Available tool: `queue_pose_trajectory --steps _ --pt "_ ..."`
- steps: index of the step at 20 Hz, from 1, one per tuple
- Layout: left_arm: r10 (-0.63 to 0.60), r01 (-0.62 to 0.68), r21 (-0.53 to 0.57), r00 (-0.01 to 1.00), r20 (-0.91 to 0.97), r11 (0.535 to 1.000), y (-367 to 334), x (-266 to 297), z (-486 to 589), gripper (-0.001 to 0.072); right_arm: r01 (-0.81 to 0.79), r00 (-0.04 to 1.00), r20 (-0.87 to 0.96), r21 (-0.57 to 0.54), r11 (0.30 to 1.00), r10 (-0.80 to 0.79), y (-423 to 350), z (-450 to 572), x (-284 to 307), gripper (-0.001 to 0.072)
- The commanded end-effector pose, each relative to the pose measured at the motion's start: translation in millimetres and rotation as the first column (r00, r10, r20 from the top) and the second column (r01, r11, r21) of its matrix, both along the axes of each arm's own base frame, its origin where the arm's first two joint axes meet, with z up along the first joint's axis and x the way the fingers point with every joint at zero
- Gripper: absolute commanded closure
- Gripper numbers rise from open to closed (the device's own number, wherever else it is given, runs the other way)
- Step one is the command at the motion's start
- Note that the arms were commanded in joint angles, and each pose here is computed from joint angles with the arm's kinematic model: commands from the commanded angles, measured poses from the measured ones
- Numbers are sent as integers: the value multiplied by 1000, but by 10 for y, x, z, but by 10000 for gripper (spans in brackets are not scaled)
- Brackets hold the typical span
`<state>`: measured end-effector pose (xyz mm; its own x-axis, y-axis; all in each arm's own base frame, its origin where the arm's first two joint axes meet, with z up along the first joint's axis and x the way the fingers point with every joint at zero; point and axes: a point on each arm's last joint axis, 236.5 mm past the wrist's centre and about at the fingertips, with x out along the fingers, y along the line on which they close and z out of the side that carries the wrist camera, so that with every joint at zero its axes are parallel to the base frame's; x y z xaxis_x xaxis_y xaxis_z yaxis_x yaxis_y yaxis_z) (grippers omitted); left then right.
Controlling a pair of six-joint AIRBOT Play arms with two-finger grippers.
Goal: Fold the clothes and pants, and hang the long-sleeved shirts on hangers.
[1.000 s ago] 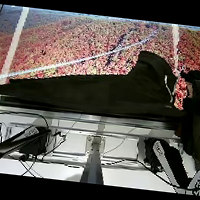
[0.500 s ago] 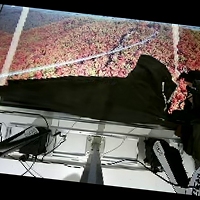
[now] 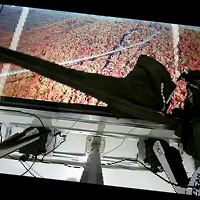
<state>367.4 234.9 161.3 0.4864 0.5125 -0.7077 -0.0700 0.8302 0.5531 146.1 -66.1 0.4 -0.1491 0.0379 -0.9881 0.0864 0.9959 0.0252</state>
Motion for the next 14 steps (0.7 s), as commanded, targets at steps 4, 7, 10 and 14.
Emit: queue_pose_trajectory --steps 4,7,10,14 --pt "237 -268 -160 953 -189 950 128 -661 -714 691 0 1000 -1 -1 1000 0 -2 -1 -3 686" --pt "311 -417 -207 860 -404 885 145 -1389 -1550 691 0 1000 -1 -1 1000 0 -3 -1 -4 686" --pt "336 -496 -161 760 -557 853 153 -2062 -2071 690 0 1000 -2 -4 1000 0 -9 -1 -7 686" --pt "361 -513 -109 723 -589 851 280 -2339 -2174 689 0 1000 -1 -4 1000 0 -10 -1 -3 686"
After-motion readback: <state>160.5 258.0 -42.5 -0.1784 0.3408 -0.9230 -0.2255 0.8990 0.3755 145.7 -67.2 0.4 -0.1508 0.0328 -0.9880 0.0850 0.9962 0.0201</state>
